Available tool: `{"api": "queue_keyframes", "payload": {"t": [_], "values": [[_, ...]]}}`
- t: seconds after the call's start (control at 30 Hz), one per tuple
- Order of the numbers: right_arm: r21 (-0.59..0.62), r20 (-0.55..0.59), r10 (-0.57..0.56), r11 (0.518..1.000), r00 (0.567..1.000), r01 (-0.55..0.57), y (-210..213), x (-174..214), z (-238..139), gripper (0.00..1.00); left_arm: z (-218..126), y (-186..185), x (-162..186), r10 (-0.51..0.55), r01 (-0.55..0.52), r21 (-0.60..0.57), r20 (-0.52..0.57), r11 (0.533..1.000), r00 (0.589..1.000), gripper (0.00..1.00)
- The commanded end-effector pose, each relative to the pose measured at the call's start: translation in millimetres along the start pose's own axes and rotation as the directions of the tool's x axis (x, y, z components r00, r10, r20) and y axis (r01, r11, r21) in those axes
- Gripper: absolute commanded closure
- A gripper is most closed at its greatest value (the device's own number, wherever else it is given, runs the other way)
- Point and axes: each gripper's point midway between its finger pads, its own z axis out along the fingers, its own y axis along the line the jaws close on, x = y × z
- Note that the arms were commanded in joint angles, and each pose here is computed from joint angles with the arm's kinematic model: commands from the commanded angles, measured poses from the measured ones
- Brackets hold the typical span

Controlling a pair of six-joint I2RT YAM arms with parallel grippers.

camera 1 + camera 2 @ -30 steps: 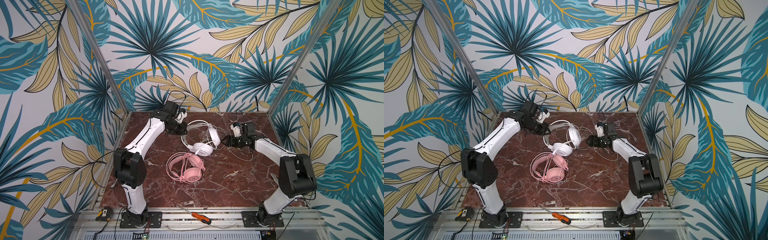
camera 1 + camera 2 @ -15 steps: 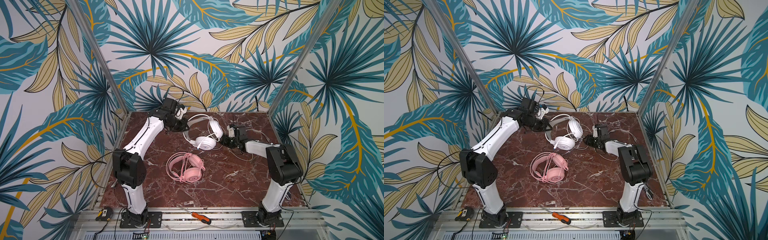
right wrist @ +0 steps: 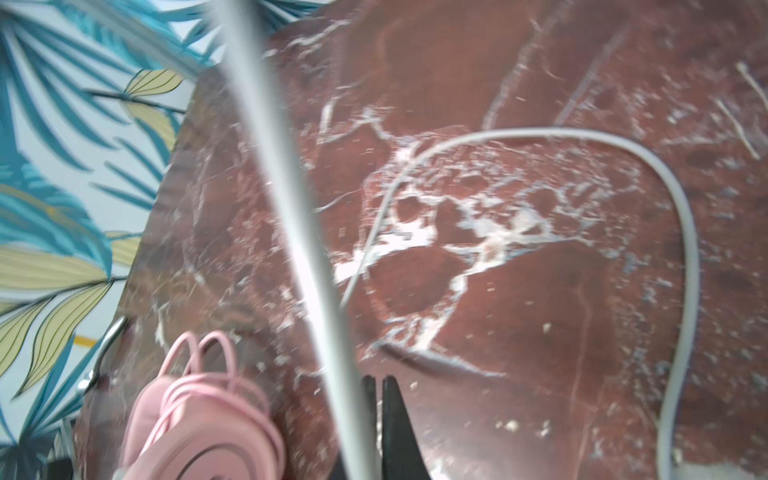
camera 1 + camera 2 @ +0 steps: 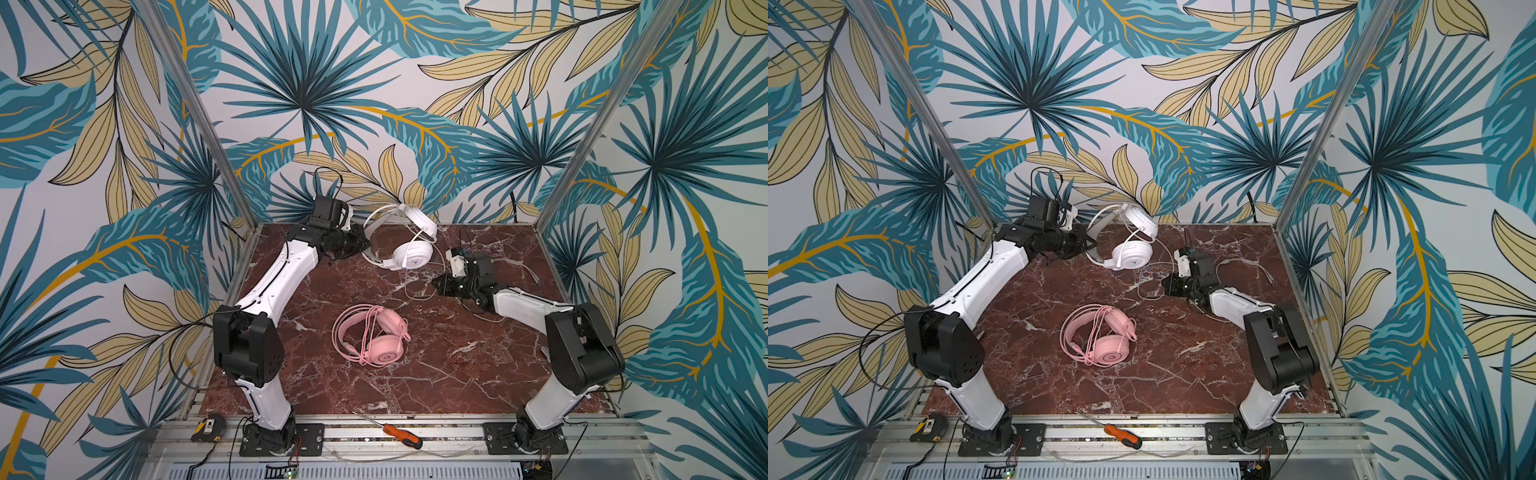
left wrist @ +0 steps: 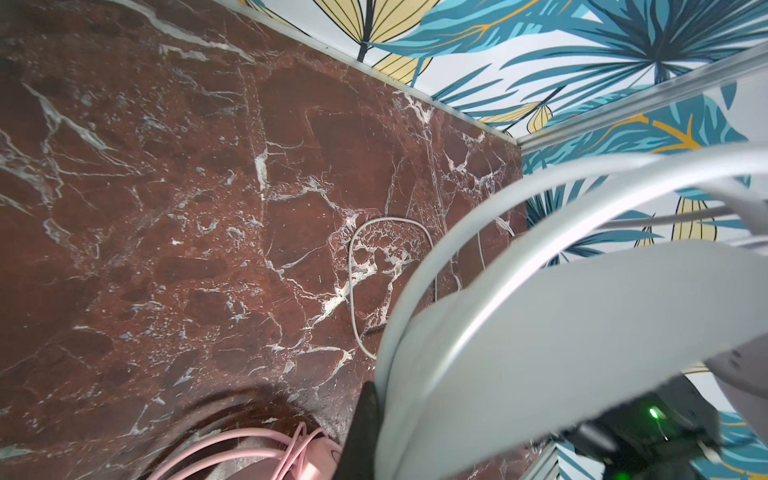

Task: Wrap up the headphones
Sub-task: 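Grasp the grey cable again with the right gripper near the table, then carry the grey cable up and around the white headset, right gripper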

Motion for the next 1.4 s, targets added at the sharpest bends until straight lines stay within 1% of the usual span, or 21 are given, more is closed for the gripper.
{"api": "queue_keyframes", "payload": {"t": [0.0,0.07,0.2,0.3,0.37,0.47,0.57,0.67,0.77,0.83,0.93,1.03,1.13,1.23,1.37], "values": [[0.057,-0.129,-0.158,0.984,0.979,0.167,4,33,-15,1.0,-12,-19,-32,-0.109,0.101,0.07,0.134,0.992,0.985,1.0],[0.075,-0.172,-0.226,0.967,0.959,0.242,9,43,-22,1.0,-12,-13,-35,-0.154,0.148,0.051,0.156,0.988,0.976,1.0],[0.055,-0.249,-0.336,0.931,0.908,0.36,22,64,-34,1.0,-13,-3,-40,-0.188,0.191,0.006,0.2,0.982,0.962,1.0],[0.003,-0.245,-0.466,0.876,0.85,0.481,43,72,-44,1.0,-15,12,-41,-0.206,0.226,-0.065,0.229,0.972,0.951,1.0],[-0.04,-0.231,-0.551,0.829,0.802,0.558,58,76,-51,1.0,-14,19,-40,-0.215,0.242,-0.088,0.241,0.966,0.946,1.0],[-0.095,-0.227,-0.643,0.762,0.732,0.64,73,82,-62,1.0,-12,27,-38,-0.217,0.254,-0.127,0.251,0.959,0.943,1.0],[-0.136,-0.238,-0.707,0.703,0.666,0.698,81,87,-73,1.0,-10,39,-36,-0.216,0.267,-0.177,0.262,0.947,0.941,1.0],[-0.193,-0.256,-0.768,0.636,0.587,0.747,87,94,-84,1.0,-7,47,-34,-0.217,0.277,-0.207,0.27,0.938,0.938,1.0],[-0.247,-0.279,-0.822,0.562,0.497,0.79,90,99,-92,1.0,-2,53,-32,-0.204,0.275,-0.251,0.275,0.928,0.939,1.0],[-0.266,-0.286,-0.855,0.505,0.433,0.821,93,94,-98,1.0,3,54,-30,-0.189,0.265,-0.282,0.27,0.922,0.944,1.0],[-0.288,-0.271,-0.897,0.423,0.35,0.859,100,82,-104,1.0,9,52,-27,-0.145,0.228,-0.33,0.256,0.916,0.956,1.0],[-0.307,-0.242,-0.932,0.339,0.271,0.889,108,69,-107,1.0,16,53,-23,-0.083,0.178,-0.408,0.241,0.896,0.967,1.0],[-0.325,-0.219,-0.951,0.28,0.216,0.903,117,58,-108,1.0,25,53,-15,-0.046,0.137,-0.445,0.209,0.885,0.977,1.0],[-0.372,-0.199,-0.969,0.212,0.146,0.903,122,54,-108,1.0,33,51,-7,-0.03,0.108,-0.456,0.176,0.883,0.984,1.0],[-0.4,-0.223,-0.972,0.155,0.068,0.903,121,46,-105,1.0,42,46,2,0.011,0.056,-0.477,0.135,0.877,0.991,1.0]]}}
